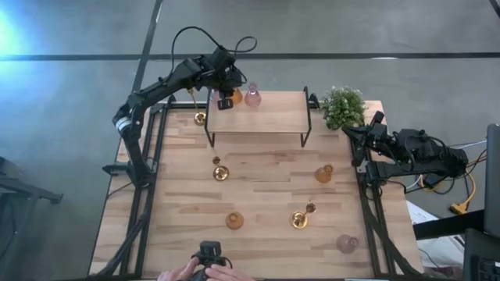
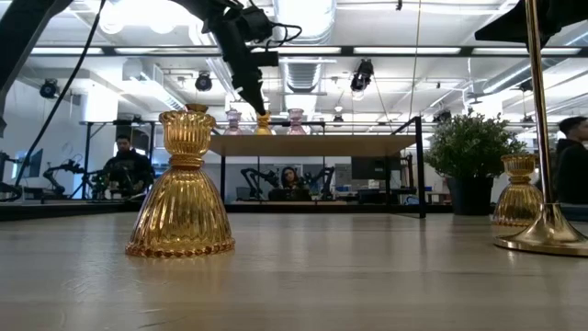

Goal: Pick & Place candle stick holders
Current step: Adjust the glass candle holders on the shelf

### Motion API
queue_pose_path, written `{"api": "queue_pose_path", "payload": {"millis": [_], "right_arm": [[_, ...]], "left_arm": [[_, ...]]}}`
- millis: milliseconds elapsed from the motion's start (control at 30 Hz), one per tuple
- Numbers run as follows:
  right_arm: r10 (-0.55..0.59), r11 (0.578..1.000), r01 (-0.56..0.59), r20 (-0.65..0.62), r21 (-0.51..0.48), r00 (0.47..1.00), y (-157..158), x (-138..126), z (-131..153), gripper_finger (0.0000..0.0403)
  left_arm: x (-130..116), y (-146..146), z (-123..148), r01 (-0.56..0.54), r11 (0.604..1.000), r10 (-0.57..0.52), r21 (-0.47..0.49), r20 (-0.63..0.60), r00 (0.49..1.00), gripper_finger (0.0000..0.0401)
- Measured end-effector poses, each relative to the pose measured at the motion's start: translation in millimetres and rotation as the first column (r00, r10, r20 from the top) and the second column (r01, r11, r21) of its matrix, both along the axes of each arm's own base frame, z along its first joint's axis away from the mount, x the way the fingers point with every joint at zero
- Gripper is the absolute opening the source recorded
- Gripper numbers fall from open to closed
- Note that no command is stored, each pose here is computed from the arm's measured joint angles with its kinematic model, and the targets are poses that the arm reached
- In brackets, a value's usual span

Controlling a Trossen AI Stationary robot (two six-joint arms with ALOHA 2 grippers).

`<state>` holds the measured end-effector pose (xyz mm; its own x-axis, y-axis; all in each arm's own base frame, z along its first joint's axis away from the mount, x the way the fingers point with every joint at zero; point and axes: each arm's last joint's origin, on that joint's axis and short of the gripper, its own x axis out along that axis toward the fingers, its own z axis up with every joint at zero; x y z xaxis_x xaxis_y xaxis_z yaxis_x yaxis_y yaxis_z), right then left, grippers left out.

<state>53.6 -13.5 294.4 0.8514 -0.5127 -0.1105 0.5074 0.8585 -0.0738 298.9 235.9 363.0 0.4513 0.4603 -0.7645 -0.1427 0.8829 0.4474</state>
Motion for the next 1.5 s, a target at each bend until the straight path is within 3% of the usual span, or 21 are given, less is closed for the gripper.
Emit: {"api": "queue_pose_path", "payload": {"millis": [367, 667, 800, 933, 1033, 1167, 1267, 1500], "right_arm": [[0.000, 1.000, 0.000, 0.000, 0.000, 1.000, 0.0, 0.0, 0.0, 0.0008], [0.000, 1.000, 0.000, 0.000, 0.000, 1.000, 0.0, 0.0, 0.0, 0.0008], [0.000, 1.000, 0.000, 0.000, 0.000, 1.000, 0.0, 0.0, 0.0, 0.0008], [0.000, 1.000, 0.000, 0.000, 0.000, 1.000, 0.0, 0.0, 0.0, 0.0008], [0.000, 1.000, 0.000, 0.000, 0.000, 1.000, 0.0, 0.0, 0.0, 0.0008], [0.000, 1.000, 0.000, 0.000, 0.000, 1.000, 0.0, 0.0, 0.0, 0.0008], [0.000, 1.000, 0.000, 0.000, 0.000, 1.000, 0.0, 0.0, 0.0, 0.0008], [0.000, 1.000, 0.000, 0.000, 0.000, 1.000, 0.0, 0.0, 0.0, 0.0008]], "left_arm": [[0.6, -0.1, 1.4, 0.014, 0.999, -0.013, 0.031, -0.015, 1.000, 0.0106], [3.6, -9.6, 27.8, 0.018, 0.994, -0.022, 0.104, 0.038, 0.999, 0.0106], [10.3, -27.1, 58.3, 0.017, 0.986, -0.039, 0.168, 0.126, 0.991, 0.0106], [28.5, -58.2, 72.4, 0.054, 0.987, -0.090, 0.148, 0.250, 0.964, 0.0106], [49.1, -73.9, 53.4, 0.139, 0.986, -0.161, 0.094, 0.303, 0.939, 0.0106], [71.7, -73.8, 13.5, 0.125, 0.989, -0.145, 0.077, 0.394, 0.907, 0.0106], [80.6, -71.3, -6.7, 0.082, 0.994, -0.108, 0.075, 0.491, 0.865, 0.0106], [82.7, -63.3, -52.1, -0.132, 0.988, 0.048, 0.083, 0.644, 0.763, 0.0106]]}}
